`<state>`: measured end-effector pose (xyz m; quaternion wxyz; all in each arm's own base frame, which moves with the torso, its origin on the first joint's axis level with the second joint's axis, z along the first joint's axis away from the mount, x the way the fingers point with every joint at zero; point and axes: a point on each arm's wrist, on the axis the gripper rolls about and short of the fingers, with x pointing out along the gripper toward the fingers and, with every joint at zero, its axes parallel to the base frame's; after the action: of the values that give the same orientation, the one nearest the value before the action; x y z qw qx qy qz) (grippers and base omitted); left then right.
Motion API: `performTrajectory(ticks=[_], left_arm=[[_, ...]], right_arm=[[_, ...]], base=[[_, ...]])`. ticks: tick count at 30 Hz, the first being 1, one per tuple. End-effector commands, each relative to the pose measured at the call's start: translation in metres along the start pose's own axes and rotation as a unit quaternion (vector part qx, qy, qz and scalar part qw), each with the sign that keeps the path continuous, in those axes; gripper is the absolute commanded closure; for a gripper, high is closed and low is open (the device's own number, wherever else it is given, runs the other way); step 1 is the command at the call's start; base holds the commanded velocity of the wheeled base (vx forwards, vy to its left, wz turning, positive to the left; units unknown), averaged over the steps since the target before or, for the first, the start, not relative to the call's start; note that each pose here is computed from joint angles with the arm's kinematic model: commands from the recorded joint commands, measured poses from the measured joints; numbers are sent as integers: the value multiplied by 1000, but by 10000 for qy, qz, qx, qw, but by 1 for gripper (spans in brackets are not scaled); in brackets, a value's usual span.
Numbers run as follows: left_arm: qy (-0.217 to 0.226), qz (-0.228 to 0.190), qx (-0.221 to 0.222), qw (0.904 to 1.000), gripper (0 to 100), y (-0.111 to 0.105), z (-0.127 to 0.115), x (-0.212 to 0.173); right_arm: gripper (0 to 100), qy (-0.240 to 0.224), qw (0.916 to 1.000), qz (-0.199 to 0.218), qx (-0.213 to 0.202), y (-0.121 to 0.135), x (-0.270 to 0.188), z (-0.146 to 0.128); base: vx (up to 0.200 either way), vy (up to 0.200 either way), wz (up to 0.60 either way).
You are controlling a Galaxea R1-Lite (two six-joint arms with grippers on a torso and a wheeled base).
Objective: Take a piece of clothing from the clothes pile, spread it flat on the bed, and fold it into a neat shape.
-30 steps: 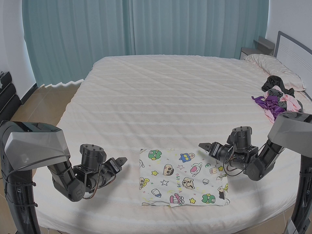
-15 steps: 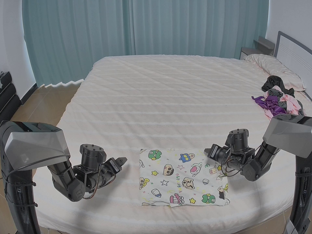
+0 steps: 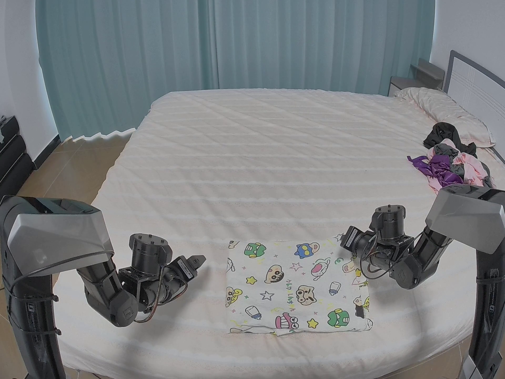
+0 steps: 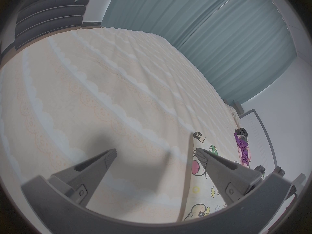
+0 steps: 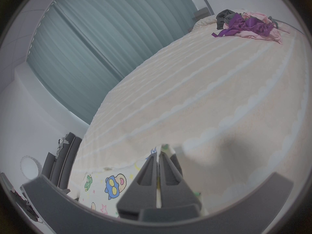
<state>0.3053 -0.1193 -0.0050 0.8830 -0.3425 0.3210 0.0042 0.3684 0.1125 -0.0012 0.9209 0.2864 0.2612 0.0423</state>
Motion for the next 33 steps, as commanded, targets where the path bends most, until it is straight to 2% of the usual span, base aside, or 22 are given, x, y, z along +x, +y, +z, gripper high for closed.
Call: performTrajectory(ticks=[1, 11, 12, 20, 21, 22, 27, 29, 30, 31, 33], left_arm=[[7, 11, -1, 10000, 0, 1, -1, 1], [3, 5, -1, 10000, 0, 0, 0, 1], [3, 5, -1, 10000, 0, 0, 0, 1], [-2, -1, -10, 10000, 0, 0, 0, 0], [-36, 7, -4, 10000, 0, 0, 1, -3], [-36, 7, -4, 10000, 0, 0, 1, -3], [-496, -311, -27, 9983, 0, -12, 18, -28], [-854, -357, -45, 9957, 0, -15, 23, -39], [-886, -359, -43, 9954, 0, -15, 23, -40], [-1270, -421, 104, 9910, 0, -17, 32, -55], [-1408, -438, 235, 9888, 0, -16, 36, -64]], right_arm=[[100, -94, 9999, -39, 28, -3, 6, 3], [100, -140, 9999, -11, 23, -1, 8, 6], [0, -145, 9999, -16, 26, -1, 8, 7], [0, -319, 9994, -52, 105, -6, 4, 20], [0, -509, 9985, -96, 179, -11, -6, 35], [0, -509, 9985, -96, 179, -11, -6, 35], [0, -918, 9947, -297, 359, -24, -69, 66], [0, -1032, 9934, -337, 361, -28, -98, 67], [0, -1048, 9933, -334, 356, -28, -100, 67], [0, -1225, 9915, -282, 348, -30, -131, 68], [0, -1321, 9903, -276, 327, -31, -144, 68]], base=[[0, 0, 0], [0, 0, 0], [0, 0, 0], [0, 0, 0], [0, 0, 0], [0, 0, 0], [0, 0, 0], [0, 0, 0], [0, 0, 0], [0, 0, 0], [0, 0, 0]])
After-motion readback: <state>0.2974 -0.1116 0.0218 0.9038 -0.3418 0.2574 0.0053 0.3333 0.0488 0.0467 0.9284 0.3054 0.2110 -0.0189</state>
